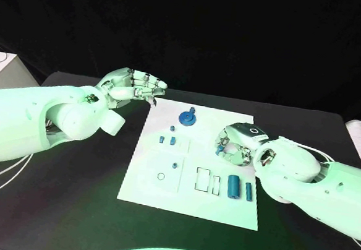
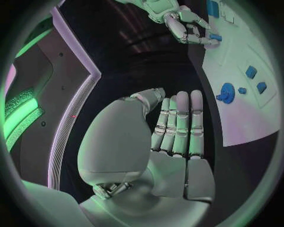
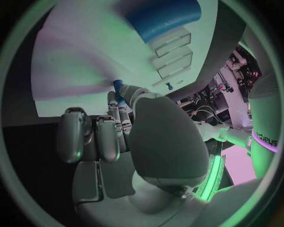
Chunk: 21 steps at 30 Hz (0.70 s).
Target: Assemble the parts on the task board
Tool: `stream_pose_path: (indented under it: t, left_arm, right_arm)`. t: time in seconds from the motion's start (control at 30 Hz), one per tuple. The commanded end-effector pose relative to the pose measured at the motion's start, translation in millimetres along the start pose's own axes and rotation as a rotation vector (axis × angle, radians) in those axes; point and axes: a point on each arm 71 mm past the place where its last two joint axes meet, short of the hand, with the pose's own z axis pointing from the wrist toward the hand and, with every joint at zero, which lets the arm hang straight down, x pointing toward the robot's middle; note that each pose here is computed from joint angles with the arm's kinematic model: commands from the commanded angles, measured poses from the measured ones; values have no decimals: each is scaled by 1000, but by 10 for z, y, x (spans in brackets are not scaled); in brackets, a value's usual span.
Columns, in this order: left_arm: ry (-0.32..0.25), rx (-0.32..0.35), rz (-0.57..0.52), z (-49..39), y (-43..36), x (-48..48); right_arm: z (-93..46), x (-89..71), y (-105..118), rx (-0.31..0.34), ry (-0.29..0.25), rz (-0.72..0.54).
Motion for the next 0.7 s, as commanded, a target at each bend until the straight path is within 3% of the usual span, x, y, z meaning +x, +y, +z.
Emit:
stream_pose_path:
  t: [0.03, 0.43, 0.7]
  left_arm:
    - [17, 4, -10, 2, -8, 23]
    - [16, 3, -10, 0, -7, 17]
    - [15, 1, -9, 5, -3, 9]
  right_arm:
    - [-7, -7, 33, -14, -19, 12]
    - [-62, -38, -28, 65, -57, 156]
    - [-124, -203, 36, 66, -90, 242]
